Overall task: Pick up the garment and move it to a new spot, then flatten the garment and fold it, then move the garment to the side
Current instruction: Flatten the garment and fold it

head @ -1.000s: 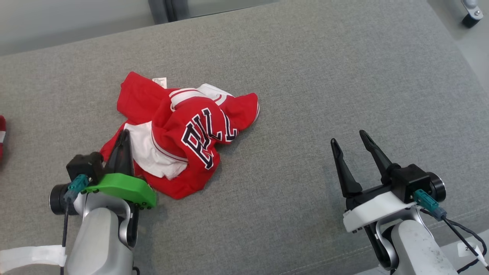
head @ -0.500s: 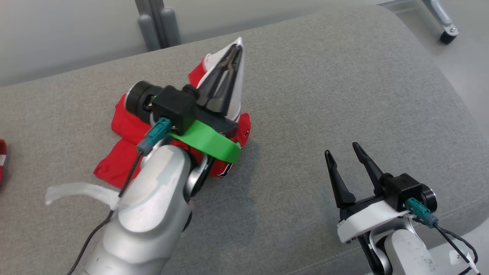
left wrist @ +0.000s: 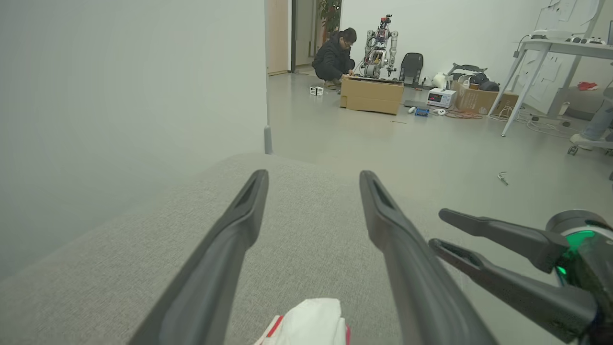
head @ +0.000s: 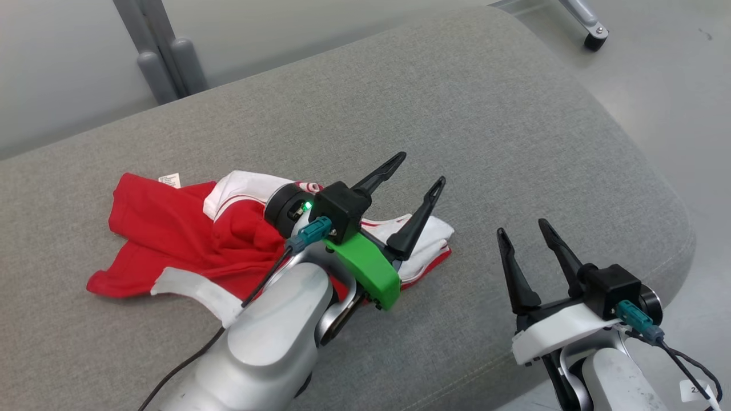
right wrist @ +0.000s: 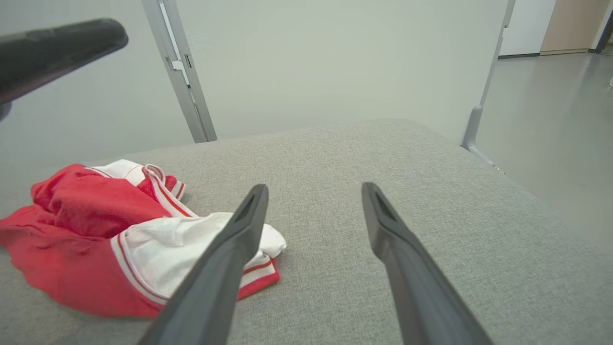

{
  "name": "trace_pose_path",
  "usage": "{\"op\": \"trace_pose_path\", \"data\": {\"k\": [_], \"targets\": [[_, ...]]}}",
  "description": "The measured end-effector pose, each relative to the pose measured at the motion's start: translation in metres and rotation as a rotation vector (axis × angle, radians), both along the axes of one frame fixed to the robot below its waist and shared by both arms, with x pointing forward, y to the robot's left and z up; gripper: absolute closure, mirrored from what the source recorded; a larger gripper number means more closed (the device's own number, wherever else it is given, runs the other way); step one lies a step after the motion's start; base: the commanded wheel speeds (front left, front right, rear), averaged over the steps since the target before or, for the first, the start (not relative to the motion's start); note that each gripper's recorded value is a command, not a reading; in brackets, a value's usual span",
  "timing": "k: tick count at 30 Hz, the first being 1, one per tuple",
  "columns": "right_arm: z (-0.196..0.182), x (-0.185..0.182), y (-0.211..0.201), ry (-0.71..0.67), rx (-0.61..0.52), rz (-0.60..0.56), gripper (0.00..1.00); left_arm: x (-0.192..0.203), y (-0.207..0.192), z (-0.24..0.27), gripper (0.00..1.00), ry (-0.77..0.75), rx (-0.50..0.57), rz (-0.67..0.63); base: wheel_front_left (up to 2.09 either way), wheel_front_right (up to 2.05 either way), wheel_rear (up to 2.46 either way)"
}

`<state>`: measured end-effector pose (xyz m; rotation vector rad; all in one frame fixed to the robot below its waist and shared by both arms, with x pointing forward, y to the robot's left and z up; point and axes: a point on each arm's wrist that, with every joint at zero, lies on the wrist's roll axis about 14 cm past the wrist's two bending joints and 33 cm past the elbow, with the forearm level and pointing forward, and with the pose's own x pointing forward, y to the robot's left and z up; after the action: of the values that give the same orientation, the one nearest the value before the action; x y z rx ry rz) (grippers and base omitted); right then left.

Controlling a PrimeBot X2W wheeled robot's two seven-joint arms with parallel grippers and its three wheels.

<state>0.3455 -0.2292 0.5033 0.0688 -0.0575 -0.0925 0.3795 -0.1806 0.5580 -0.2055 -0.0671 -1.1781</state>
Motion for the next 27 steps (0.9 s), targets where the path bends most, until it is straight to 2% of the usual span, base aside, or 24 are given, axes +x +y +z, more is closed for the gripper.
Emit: {"op": "trace_pose_path", "data": {"k": [3,6,9,14,21,27], "targets": [[0.001,0.001,-0.003,-0.004,0.001,-0.009,0.00,0.011,0.011,-0.007,0.00,0.029,0.006,0.059,0.00,0.00,0.00],[0.000,0.007,0.003,-0.004,0.003,0.011,0.00,0.038,0.036,-0.009,0.00,0.044,0.006,0.190,0.00,0.00,0.00],[0.000,0.016,0.015,-0.007,0.006,0.053,0.00,0.071,0.079,-0.017,0.00,0.067,0.017,0.369,0.00,0.00,0.00],[0.002,0.030,0.038,-0.018,0.010,0.125,0.00,0.108,0.173,-0.044,0.00,0.156,0.025,0.662,0.00,0.00,0.00],[-0.001,0.039,0.052,-0.011,0.004,0.178,0.00,0.110,0.276,-0.099,0.00,0.321,0.058,0.960,0.00,0.00,0.00],[-0.007,0.042,0.050,0.006,-0.007,0.182,0.00,0.097,0.310,-0.144,0.00,0.476,0.075,1.076,0.00,0.00,0.00]]}}
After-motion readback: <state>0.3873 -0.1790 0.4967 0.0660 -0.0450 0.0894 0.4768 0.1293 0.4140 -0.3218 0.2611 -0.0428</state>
